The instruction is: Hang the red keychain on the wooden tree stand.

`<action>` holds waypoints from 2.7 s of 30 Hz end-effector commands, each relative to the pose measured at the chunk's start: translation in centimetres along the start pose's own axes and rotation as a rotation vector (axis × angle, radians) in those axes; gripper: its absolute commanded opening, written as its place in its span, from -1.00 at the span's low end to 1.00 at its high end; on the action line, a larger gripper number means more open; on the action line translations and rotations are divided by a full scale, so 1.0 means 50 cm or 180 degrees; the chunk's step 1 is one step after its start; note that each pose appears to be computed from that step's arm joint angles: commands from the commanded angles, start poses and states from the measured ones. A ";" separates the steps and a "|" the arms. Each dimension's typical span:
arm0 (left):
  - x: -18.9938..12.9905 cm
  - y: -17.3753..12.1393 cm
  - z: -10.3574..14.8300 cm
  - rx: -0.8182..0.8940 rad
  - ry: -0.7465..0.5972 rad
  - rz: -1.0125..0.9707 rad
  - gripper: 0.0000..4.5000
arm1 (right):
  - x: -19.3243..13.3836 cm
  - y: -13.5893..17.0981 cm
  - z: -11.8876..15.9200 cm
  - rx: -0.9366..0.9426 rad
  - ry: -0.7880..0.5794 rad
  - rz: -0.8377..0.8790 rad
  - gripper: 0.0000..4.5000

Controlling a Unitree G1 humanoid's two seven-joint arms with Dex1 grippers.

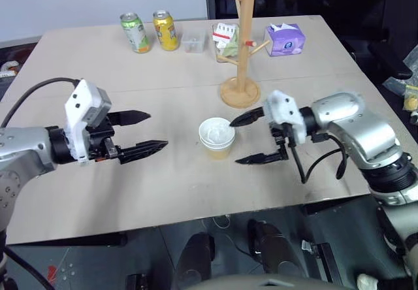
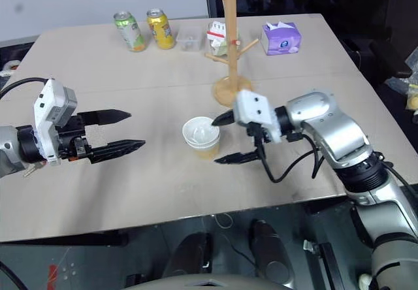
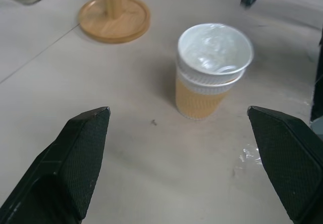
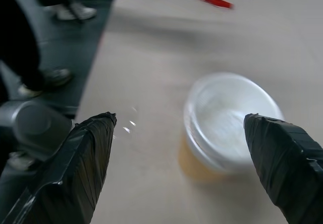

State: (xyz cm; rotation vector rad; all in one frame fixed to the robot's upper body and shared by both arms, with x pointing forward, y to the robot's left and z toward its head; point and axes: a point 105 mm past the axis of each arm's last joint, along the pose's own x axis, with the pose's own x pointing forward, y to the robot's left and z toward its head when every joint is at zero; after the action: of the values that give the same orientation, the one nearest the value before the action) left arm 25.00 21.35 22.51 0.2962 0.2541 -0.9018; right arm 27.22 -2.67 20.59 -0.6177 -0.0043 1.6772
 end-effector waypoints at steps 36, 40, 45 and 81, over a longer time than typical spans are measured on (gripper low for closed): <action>-0.020 -0.052 0.042 0.0213 -0.0037 -0.0234 1.00 | 0.065 -0.058 -0.040 -0.0939 0.0960 0.0243 -0.98; 0.000 -0.053 0.071 0.0329 -0.0242 -0.0288 1.00 | -0.022 -0.074 -0.036 -0.0304 0.0846 -0.0224 -0.98; 0.053 -0.063 0.116 0.0433 -0.0625 -0.0448 1.00 | -0.178 -0.110 -0.122 0.0019 0.1466 -0.1009 -0.98; 0.139 -0.055 0.180 0.0668 -0.1052 -0.0565 1.00 | -0.400 -0.282 -0.159 0.0922 0.1407 -0.2808 0.99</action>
State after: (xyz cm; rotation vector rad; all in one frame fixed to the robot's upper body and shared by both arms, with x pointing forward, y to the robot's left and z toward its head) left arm 27.94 10.93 26.69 0.2922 -0.0698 -1.1669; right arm 44.80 -21.08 22.97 -0.6014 0.3441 0.6459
